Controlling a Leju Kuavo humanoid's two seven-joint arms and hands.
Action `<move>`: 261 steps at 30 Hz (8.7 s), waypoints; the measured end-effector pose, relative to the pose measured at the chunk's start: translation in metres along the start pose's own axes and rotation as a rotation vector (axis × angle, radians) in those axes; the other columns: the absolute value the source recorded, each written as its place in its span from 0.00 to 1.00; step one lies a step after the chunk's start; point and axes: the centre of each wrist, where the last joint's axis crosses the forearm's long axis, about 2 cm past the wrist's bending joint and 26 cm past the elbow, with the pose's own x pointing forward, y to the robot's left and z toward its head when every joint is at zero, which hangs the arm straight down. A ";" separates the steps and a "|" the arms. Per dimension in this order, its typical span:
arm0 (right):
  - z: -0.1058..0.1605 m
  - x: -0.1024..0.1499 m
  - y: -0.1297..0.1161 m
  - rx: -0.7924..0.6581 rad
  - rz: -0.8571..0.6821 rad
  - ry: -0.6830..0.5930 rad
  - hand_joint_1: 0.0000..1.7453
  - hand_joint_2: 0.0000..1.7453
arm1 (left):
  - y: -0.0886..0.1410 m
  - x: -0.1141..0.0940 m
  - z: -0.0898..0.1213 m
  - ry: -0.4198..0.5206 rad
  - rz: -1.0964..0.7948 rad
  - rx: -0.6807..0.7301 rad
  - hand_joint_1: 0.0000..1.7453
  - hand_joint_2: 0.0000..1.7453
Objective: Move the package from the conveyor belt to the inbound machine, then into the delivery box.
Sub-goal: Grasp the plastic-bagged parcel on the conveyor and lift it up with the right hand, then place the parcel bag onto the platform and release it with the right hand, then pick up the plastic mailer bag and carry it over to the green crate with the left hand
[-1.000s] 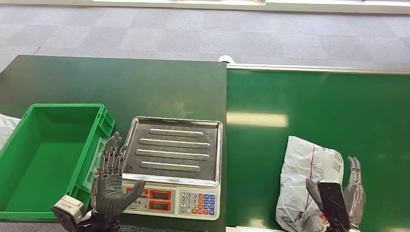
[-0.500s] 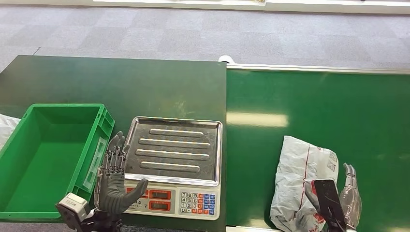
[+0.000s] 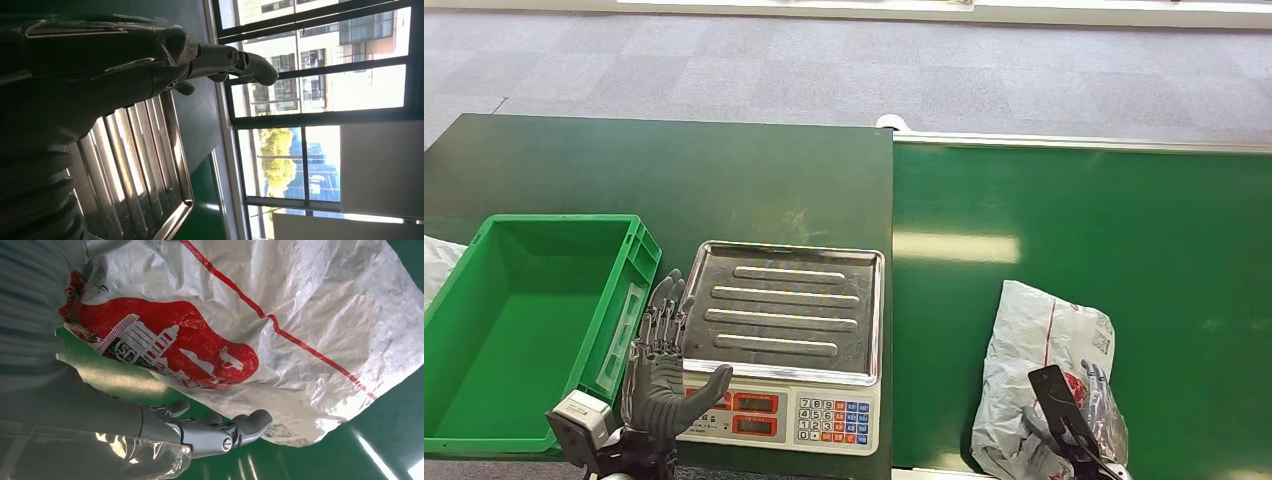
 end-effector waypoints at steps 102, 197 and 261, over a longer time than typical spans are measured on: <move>-0.068 0.352 0.075 0.649 0.632 -0.936 1.00 1.00 | -0.019 -0.008 -0.087 -0.109 0.095 -0.064 0.00 1.00; 0.064 0.121 0.060 -0.226 -0.293 -0.959 0.00 1.00 | -0.007 -0.029 -0.126 0.135 -0.774 -0.393 0.00 1.00; 0.051 0.122 0.051 -0.230 -0.320 -0.908 0.00 1.00 | -0.031 0.026 -0.166 -0.334 -0.827 -0.183 1.00 1.00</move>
